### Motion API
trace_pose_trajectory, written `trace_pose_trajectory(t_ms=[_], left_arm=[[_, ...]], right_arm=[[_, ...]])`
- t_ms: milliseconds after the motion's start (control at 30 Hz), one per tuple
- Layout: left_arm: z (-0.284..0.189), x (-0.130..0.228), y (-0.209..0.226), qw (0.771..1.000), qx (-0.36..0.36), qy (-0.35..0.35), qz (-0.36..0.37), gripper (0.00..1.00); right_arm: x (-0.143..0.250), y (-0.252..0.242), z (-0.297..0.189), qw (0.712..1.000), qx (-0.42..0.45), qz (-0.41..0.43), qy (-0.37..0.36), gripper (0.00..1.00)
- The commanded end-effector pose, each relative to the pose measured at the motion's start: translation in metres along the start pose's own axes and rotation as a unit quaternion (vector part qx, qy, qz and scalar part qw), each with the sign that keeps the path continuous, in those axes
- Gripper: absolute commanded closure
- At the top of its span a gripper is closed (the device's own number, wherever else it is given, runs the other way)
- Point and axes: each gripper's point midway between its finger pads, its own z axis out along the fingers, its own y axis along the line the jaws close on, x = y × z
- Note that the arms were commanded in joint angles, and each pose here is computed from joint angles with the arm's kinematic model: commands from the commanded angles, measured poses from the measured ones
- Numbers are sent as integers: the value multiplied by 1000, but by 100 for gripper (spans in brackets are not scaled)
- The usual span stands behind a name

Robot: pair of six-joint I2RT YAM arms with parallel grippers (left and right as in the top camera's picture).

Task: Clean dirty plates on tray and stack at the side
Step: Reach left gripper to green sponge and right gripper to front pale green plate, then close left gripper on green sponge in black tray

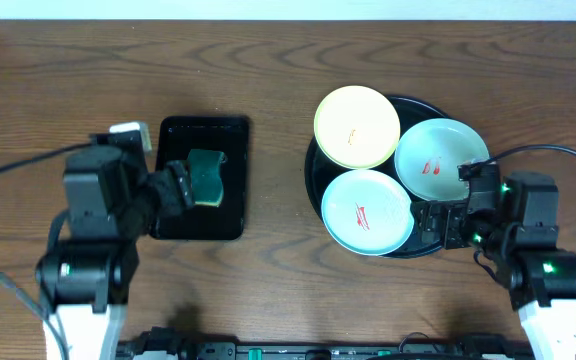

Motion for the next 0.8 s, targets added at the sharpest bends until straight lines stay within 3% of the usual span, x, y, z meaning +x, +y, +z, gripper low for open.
trace_pose_trajectory(t_ms=[0,133,300,467,767], left_arm=[[21,-8,-8,999,7,29,21,19],[56,4,-10,996,3,88,33,21],[98,34,-5,985,-8,168,31,36],[135,57,2,975,-18,219,27,44],[176,81,10,965,-26,258,24,45]], right_arm=[[3,-8,8,999,23,26,26,5],[17,-13,22,996,28,42,73,9],[30,-19,38,991,33,55,119,16],[37,-24,52,987,36,62,146,22],[41,-29,60,984,43,65,159,27]])
